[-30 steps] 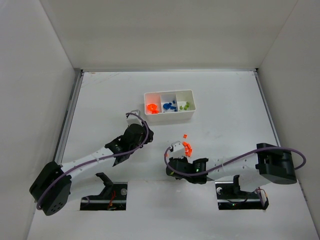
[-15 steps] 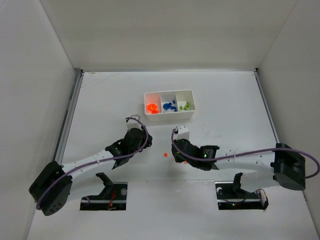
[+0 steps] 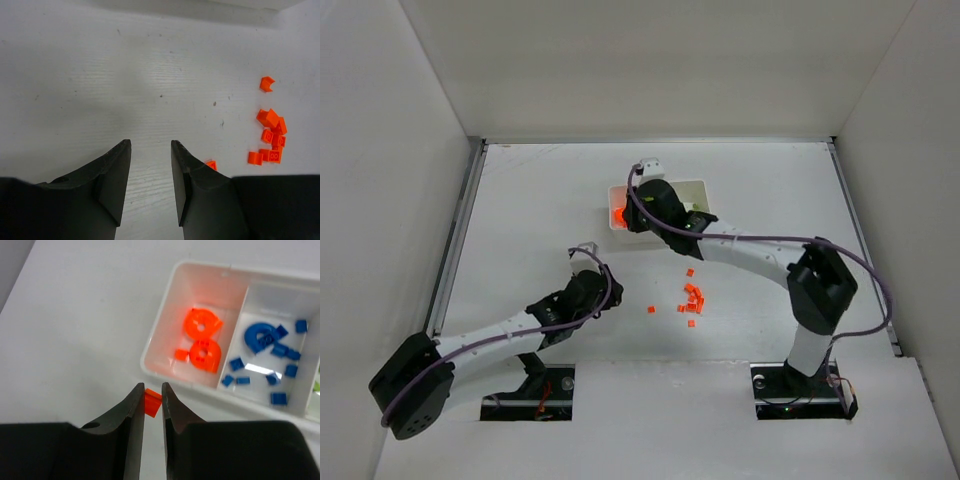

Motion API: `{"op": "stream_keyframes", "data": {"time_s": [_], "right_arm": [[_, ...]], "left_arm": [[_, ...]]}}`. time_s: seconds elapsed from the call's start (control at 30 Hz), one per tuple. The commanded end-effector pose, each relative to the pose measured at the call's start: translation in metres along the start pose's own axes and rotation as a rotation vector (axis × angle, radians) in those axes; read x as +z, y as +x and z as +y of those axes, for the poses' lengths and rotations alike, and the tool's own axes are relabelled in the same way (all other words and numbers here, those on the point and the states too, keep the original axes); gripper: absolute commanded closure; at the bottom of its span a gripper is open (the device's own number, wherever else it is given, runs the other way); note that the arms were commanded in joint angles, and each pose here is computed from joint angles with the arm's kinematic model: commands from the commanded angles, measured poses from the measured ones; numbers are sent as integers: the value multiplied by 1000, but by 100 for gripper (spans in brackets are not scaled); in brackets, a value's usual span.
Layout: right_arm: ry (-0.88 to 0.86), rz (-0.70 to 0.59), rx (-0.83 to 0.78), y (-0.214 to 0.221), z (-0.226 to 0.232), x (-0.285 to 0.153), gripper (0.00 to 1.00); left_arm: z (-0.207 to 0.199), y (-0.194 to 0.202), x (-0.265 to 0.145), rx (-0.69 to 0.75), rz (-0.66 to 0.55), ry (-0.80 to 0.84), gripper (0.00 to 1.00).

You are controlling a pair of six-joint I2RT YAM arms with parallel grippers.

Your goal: Sort the legos into containers by color

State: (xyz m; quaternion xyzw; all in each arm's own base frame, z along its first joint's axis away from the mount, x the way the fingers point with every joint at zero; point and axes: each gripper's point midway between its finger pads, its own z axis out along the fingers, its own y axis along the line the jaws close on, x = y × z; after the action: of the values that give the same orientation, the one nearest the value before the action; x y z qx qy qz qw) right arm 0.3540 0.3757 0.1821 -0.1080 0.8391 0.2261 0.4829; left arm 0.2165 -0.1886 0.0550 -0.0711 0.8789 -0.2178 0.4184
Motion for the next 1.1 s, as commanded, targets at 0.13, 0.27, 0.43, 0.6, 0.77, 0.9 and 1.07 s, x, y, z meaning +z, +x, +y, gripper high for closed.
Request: {"op": "stream_keyframes", "data": {"time_s": [0.13, 0.27, 0.43, 0.6, 0.77, 0.9, 1.07], "right_arm": [[12, -70, 15, -34, -1, 59, 71], [30, -106, 23, -44, -2, 62, 57], [36, -128, 26, -49, -8, 49, 55], [108, -174, 31, -41, -38, 7, 54], [207, -172, 69, -17, -96, -37, 54], [217, -182, 116, 0, -117, -63, 54], [214, -188, 146, 18, -128, -87, 53]], "left_arm": [[-17, 5, 0, 32, -15, 16, 65], [-35, 17, 2, 77, 4, 24, 65], [-60, 29, 5, 127, 14, 22, 65], [-78, 45, 8, 135, 48, 7, 65], [-68, 51, 11, 147, 48, -112, 66], [-58, 52, 11, 154, 30, -195, 66], [-59, 57, 14, 130, 43, -253, 65]]}}
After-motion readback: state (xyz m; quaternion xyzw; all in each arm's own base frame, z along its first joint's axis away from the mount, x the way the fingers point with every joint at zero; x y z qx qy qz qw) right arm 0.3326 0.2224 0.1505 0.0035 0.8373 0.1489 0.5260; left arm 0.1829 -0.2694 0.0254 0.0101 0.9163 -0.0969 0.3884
